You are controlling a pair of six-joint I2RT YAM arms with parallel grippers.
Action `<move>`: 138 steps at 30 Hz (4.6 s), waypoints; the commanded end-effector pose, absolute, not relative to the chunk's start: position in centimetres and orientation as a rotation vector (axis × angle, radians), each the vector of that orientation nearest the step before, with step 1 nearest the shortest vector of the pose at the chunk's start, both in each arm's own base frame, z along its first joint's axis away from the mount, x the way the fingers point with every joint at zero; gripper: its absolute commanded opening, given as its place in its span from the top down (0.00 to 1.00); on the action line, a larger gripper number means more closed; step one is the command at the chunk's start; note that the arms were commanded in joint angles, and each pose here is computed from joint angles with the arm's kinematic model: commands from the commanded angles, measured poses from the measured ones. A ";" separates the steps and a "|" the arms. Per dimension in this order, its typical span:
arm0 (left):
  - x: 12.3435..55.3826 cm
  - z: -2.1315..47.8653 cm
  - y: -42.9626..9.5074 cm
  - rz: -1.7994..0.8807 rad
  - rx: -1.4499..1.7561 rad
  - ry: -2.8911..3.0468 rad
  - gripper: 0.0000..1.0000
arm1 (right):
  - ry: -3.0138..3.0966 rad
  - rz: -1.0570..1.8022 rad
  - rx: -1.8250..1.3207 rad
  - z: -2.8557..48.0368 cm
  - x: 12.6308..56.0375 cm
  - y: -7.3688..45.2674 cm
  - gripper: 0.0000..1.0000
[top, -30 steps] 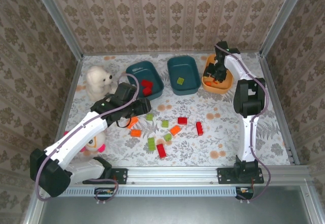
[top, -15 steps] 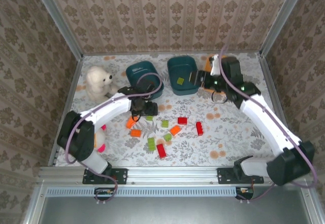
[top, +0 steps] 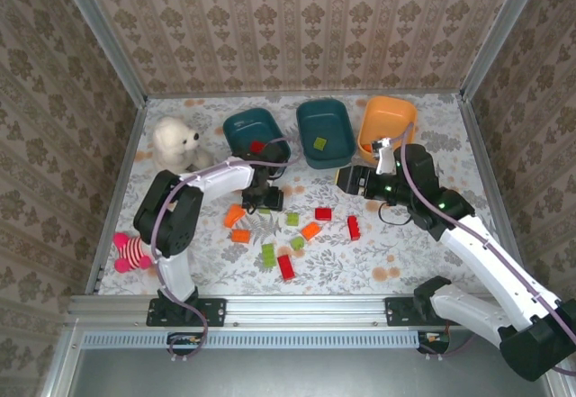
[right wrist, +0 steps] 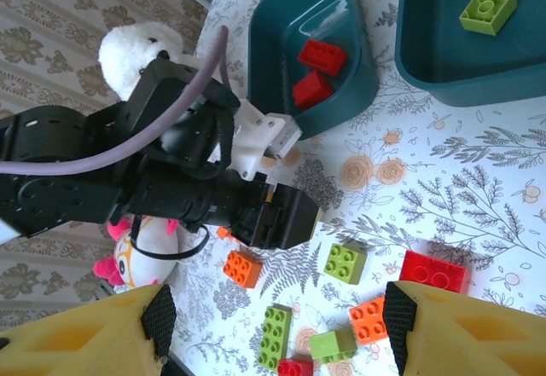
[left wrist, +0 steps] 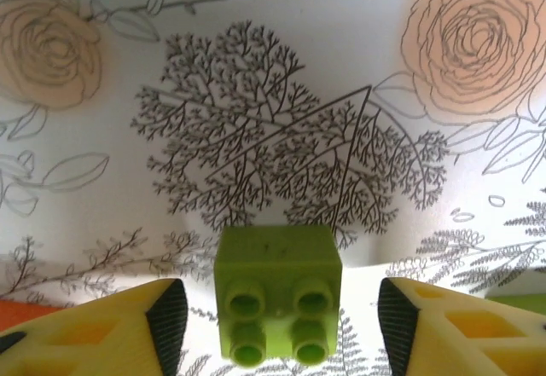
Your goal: Sort the legos into containers by color
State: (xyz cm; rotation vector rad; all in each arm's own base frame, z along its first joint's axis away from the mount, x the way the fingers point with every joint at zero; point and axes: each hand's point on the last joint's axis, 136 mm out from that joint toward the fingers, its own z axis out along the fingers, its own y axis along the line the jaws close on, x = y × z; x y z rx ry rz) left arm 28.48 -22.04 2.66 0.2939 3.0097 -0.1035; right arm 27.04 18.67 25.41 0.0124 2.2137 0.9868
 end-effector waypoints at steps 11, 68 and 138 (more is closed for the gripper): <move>29.7 5.1 -22.2 -0.068 0.333 2.939 0.66 | 2.283 0.975 0.041 24.8 26.8 18.6 0.33; 43.2 24.6 -35.1 -0.433 0.266 2.421 0.33 | 2.164 0.554 0.149 29.9 27.6 10.6 0.31; 15.4 21.7 -2.1 -0.243 -0.501 2.303 0.32 | 2.806 0.475 0.197 10.4 33.5 46.0 0.96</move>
